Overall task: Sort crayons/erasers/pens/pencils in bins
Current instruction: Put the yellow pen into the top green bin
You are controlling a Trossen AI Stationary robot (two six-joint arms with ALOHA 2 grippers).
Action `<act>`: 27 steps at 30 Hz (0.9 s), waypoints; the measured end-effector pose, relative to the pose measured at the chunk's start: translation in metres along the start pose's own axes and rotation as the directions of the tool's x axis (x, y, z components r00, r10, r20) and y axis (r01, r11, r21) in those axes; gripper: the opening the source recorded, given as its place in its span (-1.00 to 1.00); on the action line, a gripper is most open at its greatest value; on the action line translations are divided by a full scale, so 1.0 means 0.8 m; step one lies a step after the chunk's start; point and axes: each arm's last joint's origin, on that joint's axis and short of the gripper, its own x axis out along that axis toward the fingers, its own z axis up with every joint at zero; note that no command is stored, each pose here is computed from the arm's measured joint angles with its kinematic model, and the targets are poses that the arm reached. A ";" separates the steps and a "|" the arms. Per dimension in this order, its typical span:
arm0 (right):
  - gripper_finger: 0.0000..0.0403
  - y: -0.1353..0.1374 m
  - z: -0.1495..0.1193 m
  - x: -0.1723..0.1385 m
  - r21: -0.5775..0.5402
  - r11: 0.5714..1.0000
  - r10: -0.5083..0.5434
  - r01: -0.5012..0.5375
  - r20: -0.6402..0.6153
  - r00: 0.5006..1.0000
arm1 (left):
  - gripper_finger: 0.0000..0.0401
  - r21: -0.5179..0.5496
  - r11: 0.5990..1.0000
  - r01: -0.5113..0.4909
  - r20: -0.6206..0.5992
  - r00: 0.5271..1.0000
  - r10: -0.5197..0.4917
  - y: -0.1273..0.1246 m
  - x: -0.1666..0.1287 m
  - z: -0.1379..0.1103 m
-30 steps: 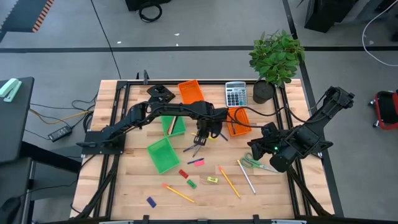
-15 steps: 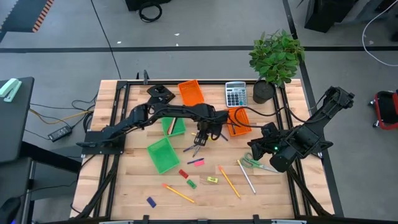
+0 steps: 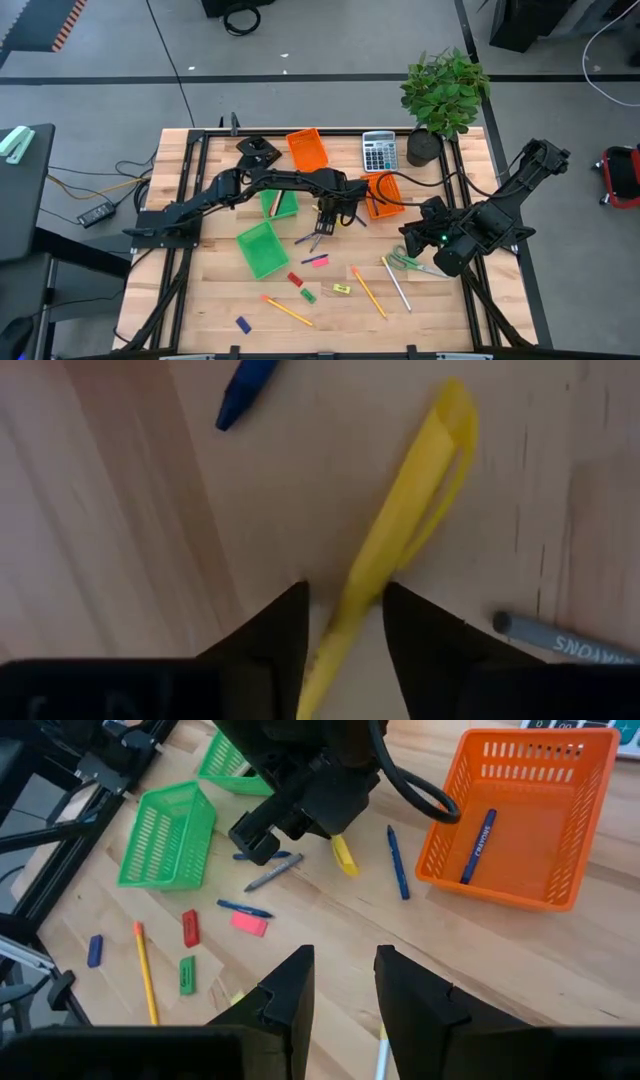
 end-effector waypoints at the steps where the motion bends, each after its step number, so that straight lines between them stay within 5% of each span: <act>1: -0.43 0.000 0.000 0.000 -0.001 1.000 -0.002 0.002 0.001 1.000 | -0.36 0.001 1.000 -0.001 0.003 1.000 0.001 -0.001 0.000 0.001; 10: -0.43 -0.001 0.000 0.000 -0.004 1.000 -0.007 0.007 -0.008 1.000 | -0.80 -0.020 1.000 -0.022 0.004 1.000 0.022 -0.003 0.001 0.003; 27: -0.43 -0.002 -0.002 -0.001 -0.048 0.999 -0.014 0.010 -0.078 0.997 | -0.82 -0.061 0.998 -0.020 -0.035 0.999 0.018 0.004 -0.024 -0.011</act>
